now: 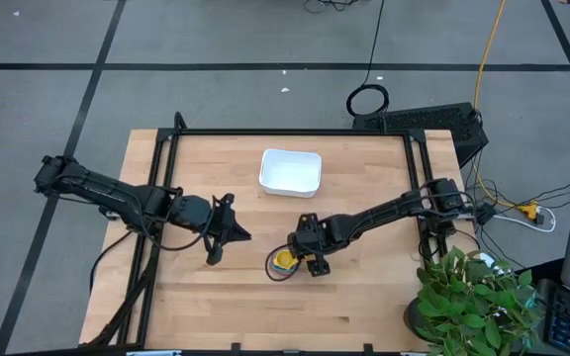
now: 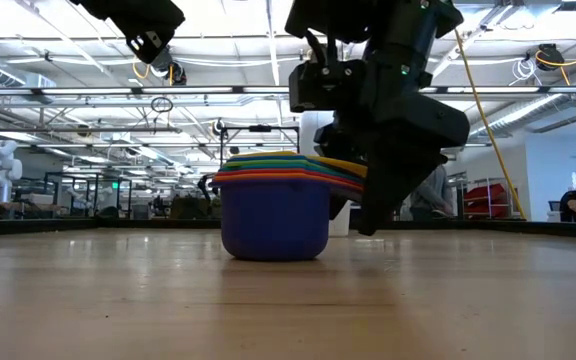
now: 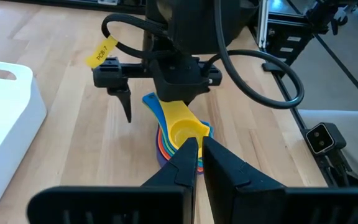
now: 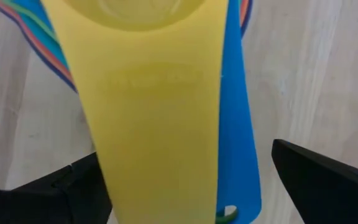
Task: Nest measuring cups in basket
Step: Put the stack of measuring cups into the white bin
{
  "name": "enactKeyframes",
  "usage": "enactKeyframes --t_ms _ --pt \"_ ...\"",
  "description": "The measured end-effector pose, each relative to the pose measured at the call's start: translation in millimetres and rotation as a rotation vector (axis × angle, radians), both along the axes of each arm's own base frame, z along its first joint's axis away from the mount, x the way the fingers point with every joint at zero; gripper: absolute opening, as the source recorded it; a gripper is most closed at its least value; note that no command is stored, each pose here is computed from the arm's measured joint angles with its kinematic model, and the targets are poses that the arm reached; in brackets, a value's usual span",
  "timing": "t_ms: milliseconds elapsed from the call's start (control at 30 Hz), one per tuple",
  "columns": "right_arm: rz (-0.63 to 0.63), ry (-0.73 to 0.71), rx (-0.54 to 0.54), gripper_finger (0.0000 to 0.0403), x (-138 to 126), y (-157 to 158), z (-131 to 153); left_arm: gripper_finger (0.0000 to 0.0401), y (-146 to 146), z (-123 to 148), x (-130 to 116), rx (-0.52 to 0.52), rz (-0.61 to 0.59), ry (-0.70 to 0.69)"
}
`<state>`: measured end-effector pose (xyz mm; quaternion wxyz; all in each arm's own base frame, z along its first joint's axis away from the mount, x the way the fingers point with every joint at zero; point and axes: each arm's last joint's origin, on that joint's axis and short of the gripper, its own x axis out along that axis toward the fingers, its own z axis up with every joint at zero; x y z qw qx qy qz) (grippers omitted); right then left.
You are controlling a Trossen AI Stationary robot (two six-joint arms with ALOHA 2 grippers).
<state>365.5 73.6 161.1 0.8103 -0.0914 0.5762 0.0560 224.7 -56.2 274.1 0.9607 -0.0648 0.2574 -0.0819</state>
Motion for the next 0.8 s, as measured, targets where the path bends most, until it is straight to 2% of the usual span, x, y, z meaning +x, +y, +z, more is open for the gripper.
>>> enactKeyframes --t_ms 133,500,800 --pt "0.011 0.001 0.0 0.0353 -0.1 0.6 0.0 0.0024 0.0 0.0 0.0 0.0 0.0 0.0" --pt "0.035 0.002 0.0 0.0195 -1.2 5.2 0.1 0.0024 0.0 0.0 0.0 0.0 0.0 0.0" --pt "0.044 0.003 -0.003 0.0131 -1.2 5.1 0.1 0.0024 0.0 0.0 0.0 0.001 -0.001 0.0"
